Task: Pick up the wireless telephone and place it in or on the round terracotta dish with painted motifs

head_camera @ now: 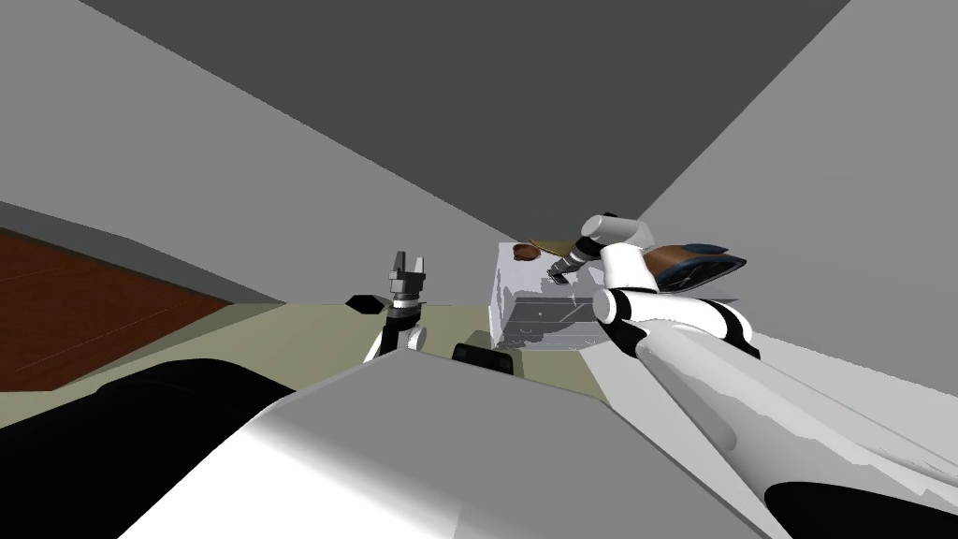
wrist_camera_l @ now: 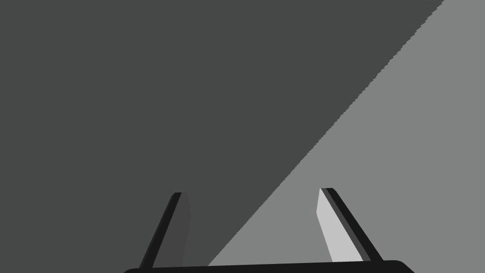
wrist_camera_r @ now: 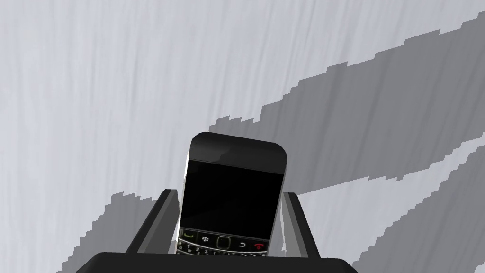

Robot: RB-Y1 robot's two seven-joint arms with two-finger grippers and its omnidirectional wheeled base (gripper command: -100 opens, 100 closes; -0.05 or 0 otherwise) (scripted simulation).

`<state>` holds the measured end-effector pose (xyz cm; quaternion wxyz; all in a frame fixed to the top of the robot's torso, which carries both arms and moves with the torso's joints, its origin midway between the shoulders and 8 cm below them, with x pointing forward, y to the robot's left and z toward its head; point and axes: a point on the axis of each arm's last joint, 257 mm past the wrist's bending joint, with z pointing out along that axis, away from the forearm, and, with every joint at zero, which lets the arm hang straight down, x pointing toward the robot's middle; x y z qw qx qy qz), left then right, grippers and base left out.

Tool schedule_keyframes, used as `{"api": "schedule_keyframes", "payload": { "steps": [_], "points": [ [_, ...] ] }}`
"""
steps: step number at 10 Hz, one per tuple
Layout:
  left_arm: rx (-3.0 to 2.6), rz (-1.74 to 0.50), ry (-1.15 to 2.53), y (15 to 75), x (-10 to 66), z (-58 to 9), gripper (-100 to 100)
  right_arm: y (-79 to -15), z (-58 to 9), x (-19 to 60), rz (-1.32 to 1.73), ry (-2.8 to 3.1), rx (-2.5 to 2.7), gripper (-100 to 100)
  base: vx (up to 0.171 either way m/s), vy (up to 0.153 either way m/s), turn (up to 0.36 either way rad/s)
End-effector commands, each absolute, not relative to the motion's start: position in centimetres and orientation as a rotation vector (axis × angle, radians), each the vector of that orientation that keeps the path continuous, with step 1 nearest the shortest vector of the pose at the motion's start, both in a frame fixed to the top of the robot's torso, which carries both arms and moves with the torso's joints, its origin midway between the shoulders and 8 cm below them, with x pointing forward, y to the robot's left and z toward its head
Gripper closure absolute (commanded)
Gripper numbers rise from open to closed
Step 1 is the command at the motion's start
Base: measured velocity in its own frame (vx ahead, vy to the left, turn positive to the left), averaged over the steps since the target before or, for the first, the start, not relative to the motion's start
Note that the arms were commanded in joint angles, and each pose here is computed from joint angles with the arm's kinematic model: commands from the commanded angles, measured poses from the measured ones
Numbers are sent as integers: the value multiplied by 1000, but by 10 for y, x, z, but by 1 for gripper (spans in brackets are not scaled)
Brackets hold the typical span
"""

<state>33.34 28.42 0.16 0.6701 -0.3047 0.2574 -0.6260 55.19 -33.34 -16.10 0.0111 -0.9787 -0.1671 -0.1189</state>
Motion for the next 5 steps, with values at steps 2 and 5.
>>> {"api": "schedule_keyframes", "payload": {
  "steps": [2, 5],
  "points": [
    [-687, -1411, 580, 284, 333, 2, 0, -330, -155, 551, -369, -554, -3044, 100, 15, 14, -90],
    [-687, -1411, 580, 284, 333, 2, 0, -328, -148, 550, -368, -589, -3035, 100, 62, 70, -180]
  ]
}}
